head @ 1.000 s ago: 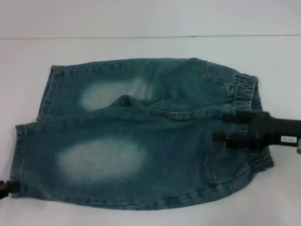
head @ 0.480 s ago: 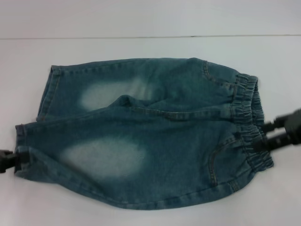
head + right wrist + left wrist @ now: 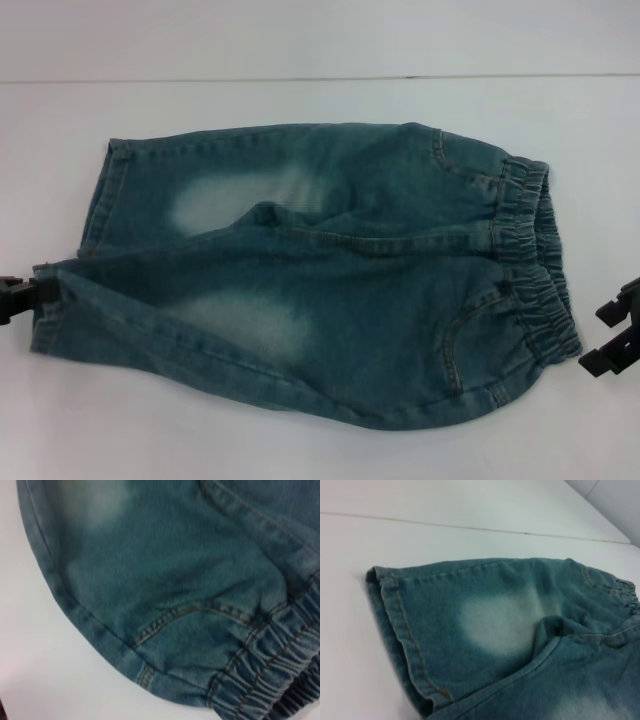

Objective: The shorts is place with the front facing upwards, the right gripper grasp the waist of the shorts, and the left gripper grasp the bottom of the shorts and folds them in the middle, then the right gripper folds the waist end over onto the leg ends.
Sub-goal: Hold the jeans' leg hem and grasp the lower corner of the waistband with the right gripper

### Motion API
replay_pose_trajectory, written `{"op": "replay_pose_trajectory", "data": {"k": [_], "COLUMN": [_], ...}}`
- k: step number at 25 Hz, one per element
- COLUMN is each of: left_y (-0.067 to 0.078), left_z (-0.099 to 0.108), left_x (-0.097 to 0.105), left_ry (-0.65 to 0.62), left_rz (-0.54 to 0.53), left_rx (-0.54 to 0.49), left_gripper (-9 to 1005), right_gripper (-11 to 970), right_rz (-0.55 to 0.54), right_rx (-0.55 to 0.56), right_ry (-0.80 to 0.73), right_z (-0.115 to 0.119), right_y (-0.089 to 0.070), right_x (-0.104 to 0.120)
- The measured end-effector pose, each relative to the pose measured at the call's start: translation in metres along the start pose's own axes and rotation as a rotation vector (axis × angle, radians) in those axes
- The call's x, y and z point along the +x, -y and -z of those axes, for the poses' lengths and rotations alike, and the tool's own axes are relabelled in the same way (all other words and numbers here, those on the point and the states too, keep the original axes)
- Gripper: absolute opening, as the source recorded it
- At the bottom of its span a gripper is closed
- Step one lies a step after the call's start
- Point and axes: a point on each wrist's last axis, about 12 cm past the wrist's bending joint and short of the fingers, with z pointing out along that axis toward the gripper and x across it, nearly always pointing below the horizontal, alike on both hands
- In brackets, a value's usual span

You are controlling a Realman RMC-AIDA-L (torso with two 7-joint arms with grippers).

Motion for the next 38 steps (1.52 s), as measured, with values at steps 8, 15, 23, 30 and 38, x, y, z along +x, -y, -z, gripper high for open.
{"op": "replay_pose_trajectory", "data": {"k": [8,15,23,30,38], "left_y": [0.000,0.001,-0.001,-0.002,-0.002], "left_z": [-0.002,-0.004,-0.007,-0.007,-0.009], "left_x": [0.000,-0.003,0.000,-0.001,0.000], "left_ry": [0.008,0.024,0.025,0.026,0.026], "left_rz": [-0.002,-0.008,0.003,0.002,0.004], "left_rx": [-0.002,0.007,0.007,0.000,-0.002], "left_gripper": [-1,0,0,-1,-1], "right_gripper": [899,898,894,788,455], "right_rz": [0.007,0.014,0.041,0.068,0.074], "right_rx": [0.051,0.056,0.024,0.012,0.019], "right_ry": [-0.099,-0.097,-0.067,-0.032,-0.026], "right_z": [-0.019,-0.025,-0.032,-0.032,-0.029], "right_y": [-0.003,-0.004,-0.006,-0.008,-0.006], "right_x": [-0.006,-0.011,-0.018,-0.020,-0.019]}}
